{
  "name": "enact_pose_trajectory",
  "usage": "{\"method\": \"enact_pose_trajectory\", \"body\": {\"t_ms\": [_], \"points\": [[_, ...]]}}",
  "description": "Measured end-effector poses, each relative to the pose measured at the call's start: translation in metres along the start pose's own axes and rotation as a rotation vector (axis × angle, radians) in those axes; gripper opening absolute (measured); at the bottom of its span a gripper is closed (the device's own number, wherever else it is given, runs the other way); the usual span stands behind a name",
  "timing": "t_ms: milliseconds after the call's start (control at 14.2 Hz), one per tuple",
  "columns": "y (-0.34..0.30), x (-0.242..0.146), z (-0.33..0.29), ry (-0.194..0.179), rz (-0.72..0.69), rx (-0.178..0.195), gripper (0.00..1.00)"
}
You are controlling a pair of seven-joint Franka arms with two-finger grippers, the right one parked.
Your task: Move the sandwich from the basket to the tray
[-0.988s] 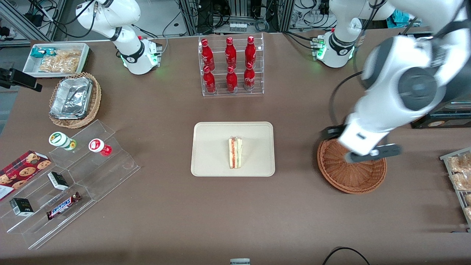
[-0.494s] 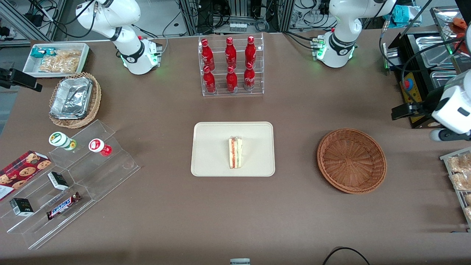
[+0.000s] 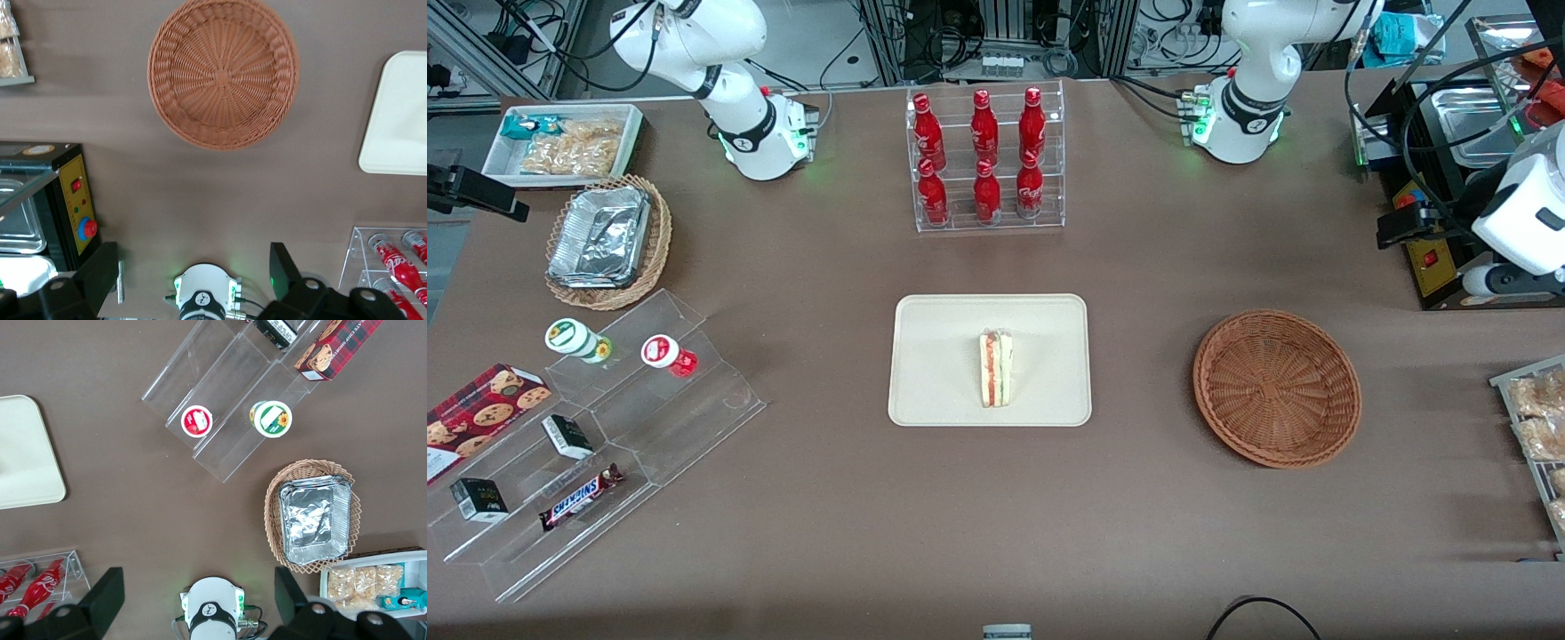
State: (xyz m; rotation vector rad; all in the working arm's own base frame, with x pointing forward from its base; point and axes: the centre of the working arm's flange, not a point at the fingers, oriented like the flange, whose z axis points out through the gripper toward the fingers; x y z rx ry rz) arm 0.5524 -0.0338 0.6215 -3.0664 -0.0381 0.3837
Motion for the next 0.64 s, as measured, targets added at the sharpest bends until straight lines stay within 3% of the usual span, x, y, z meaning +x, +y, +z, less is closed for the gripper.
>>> {"method": "enact_pose_trajectory", "body": {"t_ms": [282,635], "points": [[0.007,-0.025,0.010,-0.001,0.011,0.014,1.00],[0.017,-0.023,0.010,0.020,0.030,0.016,1.00]]}}
